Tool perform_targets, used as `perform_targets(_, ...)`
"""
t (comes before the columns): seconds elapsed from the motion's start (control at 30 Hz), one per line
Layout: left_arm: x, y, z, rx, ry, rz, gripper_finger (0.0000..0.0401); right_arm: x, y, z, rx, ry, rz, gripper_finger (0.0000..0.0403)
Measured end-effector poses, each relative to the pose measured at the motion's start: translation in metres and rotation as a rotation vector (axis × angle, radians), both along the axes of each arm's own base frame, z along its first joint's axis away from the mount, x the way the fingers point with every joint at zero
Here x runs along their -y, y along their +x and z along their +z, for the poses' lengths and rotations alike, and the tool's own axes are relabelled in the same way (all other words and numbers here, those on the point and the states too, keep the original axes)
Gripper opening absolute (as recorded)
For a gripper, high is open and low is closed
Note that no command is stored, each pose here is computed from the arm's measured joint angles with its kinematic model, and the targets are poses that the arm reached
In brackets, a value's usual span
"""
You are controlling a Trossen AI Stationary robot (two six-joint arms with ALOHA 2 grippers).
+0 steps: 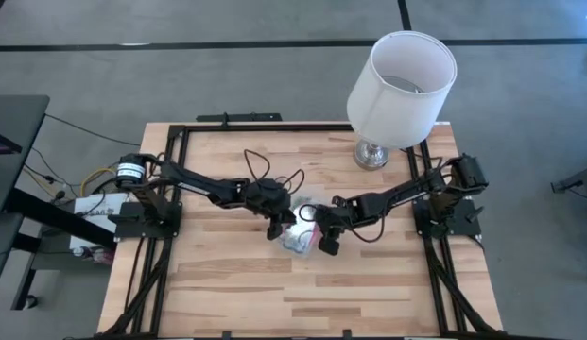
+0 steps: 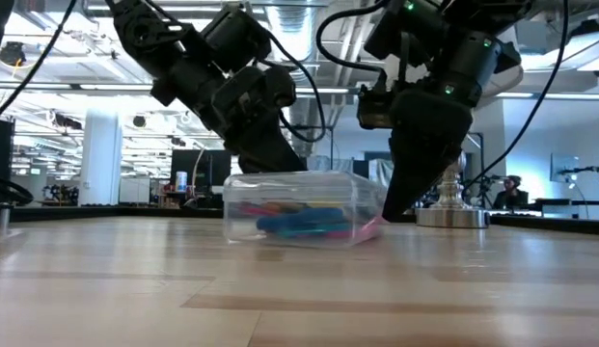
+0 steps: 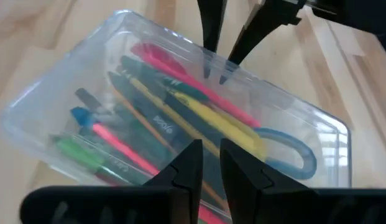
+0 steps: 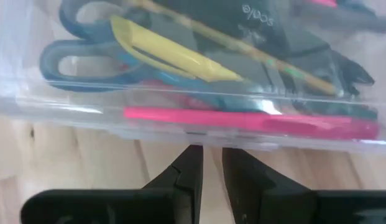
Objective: Pick & place school supplies into a supply box
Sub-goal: Close the transparent supply box
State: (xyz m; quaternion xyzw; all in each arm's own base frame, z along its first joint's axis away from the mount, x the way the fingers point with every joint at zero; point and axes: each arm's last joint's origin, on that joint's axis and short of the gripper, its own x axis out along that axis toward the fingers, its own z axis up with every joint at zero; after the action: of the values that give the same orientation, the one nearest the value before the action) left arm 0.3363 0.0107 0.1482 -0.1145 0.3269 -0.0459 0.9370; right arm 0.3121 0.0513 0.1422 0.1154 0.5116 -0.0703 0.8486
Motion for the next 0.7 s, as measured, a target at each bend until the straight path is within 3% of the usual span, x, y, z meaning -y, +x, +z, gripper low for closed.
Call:
perform_targets(0.53, 0.010, 0.005, -0.007, 0.011, -0.071, 0.000, 0.0051, 0.009, -0.006, -0.003, -0.068, -0.031, -0.105, 0.0054)
perform_targets(0.7, 0.010, 0.005, -0.007, 0.004, -0.084, 0.027, 0.0051, 0.016, -0.014, -0.005, -0.160, -0.025, -0.182, 0.0054)
